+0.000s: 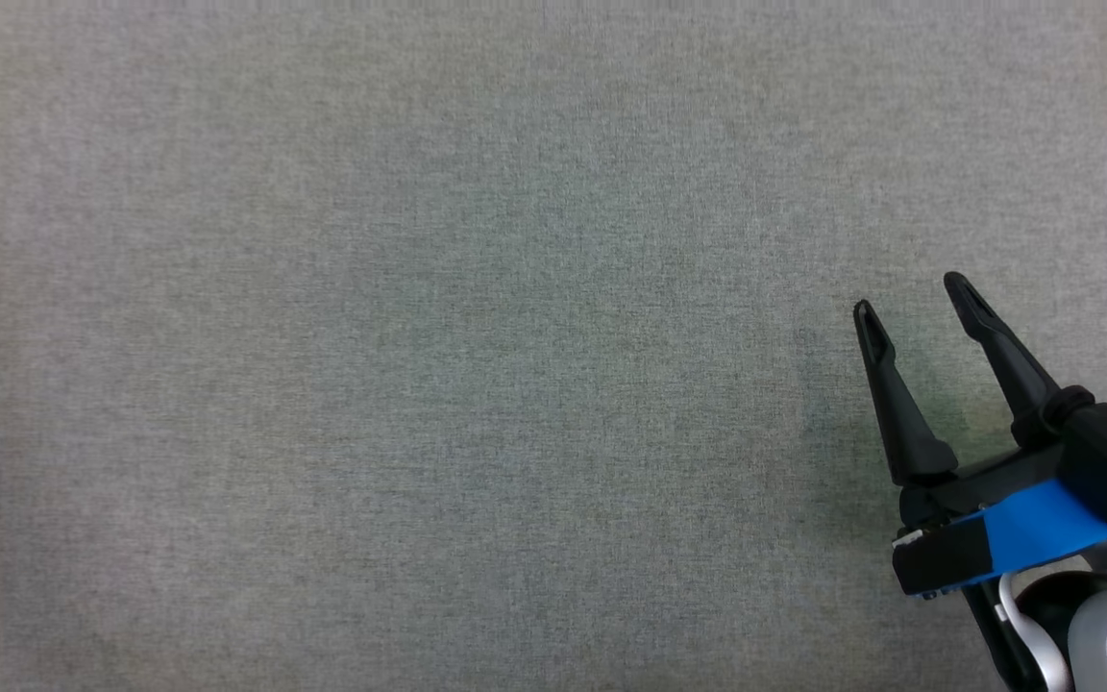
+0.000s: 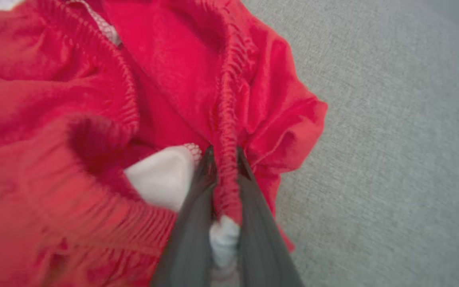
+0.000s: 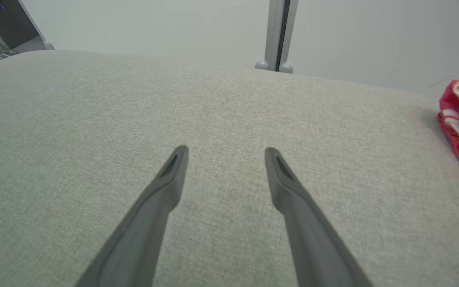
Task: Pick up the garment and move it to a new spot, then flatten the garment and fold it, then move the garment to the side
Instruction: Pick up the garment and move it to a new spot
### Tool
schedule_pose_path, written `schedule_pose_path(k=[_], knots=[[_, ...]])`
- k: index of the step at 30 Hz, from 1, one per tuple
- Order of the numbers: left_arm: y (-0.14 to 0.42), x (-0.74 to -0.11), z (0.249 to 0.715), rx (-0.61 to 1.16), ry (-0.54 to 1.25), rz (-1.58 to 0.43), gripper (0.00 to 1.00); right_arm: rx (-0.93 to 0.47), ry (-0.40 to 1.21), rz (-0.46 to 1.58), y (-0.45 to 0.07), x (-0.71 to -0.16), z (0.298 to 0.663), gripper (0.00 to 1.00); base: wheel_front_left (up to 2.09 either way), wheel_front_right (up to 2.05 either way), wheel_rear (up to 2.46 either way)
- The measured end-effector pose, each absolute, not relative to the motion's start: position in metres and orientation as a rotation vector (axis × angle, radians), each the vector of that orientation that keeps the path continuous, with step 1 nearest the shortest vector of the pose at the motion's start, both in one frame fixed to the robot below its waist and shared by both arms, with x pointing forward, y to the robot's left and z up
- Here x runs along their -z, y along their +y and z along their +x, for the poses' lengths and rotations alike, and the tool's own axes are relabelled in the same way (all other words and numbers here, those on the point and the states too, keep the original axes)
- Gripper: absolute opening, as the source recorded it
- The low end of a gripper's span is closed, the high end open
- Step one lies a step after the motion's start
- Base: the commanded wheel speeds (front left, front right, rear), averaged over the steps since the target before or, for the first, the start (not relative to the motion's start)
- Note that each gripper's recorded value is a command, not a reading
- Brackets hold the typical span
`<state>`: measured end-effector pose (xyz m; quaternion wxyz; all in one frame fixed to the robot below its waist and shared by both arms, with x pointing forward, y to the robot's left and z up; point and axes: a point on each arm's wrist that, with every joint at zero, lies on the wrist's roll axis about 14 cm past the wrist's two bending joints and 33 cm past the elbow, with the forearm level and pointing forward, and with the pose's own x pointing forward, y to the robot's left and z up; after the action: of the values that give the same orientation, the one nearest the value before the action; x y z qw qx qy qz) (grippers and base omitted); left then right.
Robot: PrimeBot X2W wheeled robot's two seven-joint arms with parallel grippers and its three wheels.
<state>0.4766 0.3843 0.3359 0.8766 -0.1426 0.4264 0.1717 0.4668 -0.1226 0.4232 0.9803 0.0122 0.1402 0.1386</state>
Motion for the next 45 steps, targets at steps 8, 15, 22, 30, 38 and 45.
schedule_pose_path(k=[8, 15, 22, 30, 38, 45], knots=[[0.396, -0.451, 0.511, -0.262, 0.574, -0.117, 0.0, -0.318, 0.191, 0.089, -0.102, -0.457, 0.46, 1.0, 0.0, 0.0, 0.0], [0.351, -0.582, 0.537, -0.091, 0.272, 0.06, 0.0, -0.317, 0.097, 0.124, -0.097, -0.492, 0.445, 1.0, 0.0, 0.0, 0.0], [0.231, -0.673, 0.531, 0.184, 0.063, 0.129, 0.0, -0.254, 0.024, 0.141, -0.118, -0.52, 0.42, 1.0, 0.0, 0.0, 0.0], [0.085, -0.683, 0.503, 0.532, 0.036, 0.145, 0.0, -0.093, -0.023, 0.143, -0.173, -0.534, 0.389, 1.0, 0.0, 0.0, 0.0], [-0.023, -0.629, 0.469, 0.818, 0.175, 0.023, 0.0, 0.025, -0.028, 0.166, -0.21, -0.53, 0.367, 1.0, 0.0, 0.0, 0.0], [-0.039, -0.528, 0.462, 0.779, 0.415, -0.07, 0.0, 0.048, -0.023, 0.182, -0.216, -0.522, 0.367, 1.0, 0.0, 0.0, 0.0]])
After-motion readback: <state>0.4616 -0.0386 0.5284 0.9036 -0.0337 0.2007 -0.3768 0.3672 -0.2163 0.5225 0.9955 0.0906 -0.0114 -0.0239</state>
